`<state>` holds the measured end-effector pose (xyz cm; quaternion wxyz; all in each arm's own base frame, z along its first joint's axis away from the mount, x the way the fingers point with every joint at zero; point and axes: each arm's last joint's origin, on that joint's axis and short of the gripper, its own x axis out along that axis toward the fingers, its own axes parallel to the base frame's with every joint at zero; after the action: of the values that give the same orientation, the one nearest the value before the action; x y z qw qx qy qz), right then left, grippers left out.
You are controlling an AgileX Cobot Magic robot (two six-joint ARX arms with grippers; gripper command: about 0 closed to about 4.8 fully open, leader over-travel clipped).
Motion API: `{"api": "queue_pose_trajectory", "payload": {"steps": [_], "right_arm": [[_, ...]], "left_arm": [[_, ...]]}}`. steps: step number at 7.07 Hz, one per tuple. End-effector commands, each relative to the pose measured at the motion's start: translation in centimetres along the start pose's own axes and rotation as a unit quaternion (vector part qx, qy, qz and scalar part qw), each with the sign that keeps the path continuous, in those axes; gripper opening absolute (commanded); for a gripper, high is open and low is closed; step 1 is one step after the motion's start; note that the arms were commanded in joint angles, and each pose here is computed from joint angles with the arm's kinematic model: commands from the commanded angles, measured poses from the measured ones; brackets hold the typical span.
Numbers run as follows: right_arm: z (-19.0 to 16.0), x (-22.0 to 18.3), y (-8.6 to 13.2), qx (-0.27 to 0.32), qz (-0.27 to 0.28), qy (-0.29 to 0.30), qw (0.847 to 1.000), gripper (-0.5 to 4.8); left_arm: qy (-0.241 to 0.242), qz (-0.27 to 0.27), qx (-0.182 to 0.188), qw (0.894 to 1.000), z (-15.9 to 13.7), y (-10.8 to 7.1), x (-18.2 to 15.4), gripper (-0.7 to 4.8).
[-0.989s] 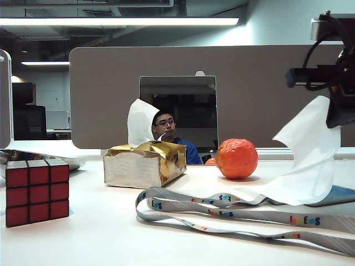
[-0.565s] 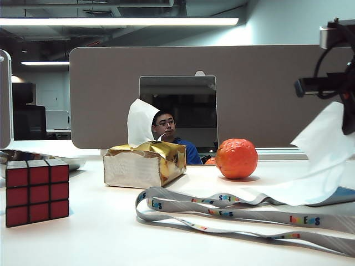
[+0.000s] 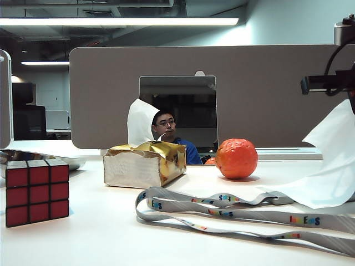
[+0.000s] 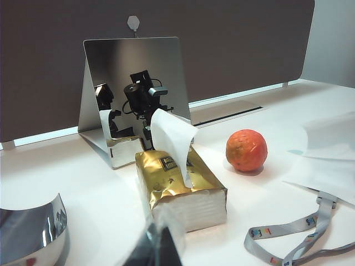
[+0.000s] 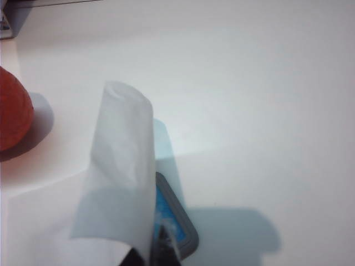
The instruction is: Pull out a tissue from the tissue box and use it to cover the ID card on the tabletop.
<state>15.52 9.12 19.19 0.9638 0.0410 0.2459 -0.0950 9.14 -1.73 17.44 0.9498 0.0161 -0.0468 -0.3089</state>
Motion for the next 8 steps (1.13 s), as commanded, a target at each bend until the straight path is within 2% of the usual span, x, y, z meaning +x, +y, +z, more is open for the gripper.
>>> {"api": "queue_pose_trajectory", "payload": {"steps": [1, 2, 3, 5, 6, 7, 8], "right_arm": [[0.4, -0.5, -0.3, 0.014, -0.001, -0.014, 1.000, 0.21], [0.4, -0.7, -0.4, 0.010, -0.003, -0.009, 1.000, 0.22], [0.3, -0.7, -0.5, 0.006, -0.005, -0.006, 1.000, 2.68], [0.5, -0.7, -0.5, 0.011, -0.014, -0.018, 1.000, 2.80], [1.2, -1.2, -0.8, 0.036, -0.023, -0.055, 0.998, 2.88], [2.6, -2.7, -1.7, 0.066, -0.034, -0.117, 0.990, 2.87], [4.3, -5.0, -3.1, 0.076, -0.016, -0.184, 0.980, 2.82]], "left_arm": [[-0.006, -0.001, 0.003, 1.000, 0.2, 0.0, 0.0, -0.06], [-0.006, -0.001, 0.003, 1.000, 0.2, 0.0, 0.0, -0.06], [-0.006, -0.001, 0.003, 1.000, 0.2, 0.0, 0.0, -0.06], [-0.006, -0.001, 0.003, 1.000, 0.2, 0.0, 0.0, -0.06], [-0.006, -0.001, 0.003, 1.000, 0.2, 0.0, 0.0, -0.06], [-0.006, 0.000, 0.003, 1.000, 0.2, 0.0, 0.0, -0.06], [-0.007, 0.000, 0.003, 1.000, 0.2, 0.0, 0.0, -0.06]]}}
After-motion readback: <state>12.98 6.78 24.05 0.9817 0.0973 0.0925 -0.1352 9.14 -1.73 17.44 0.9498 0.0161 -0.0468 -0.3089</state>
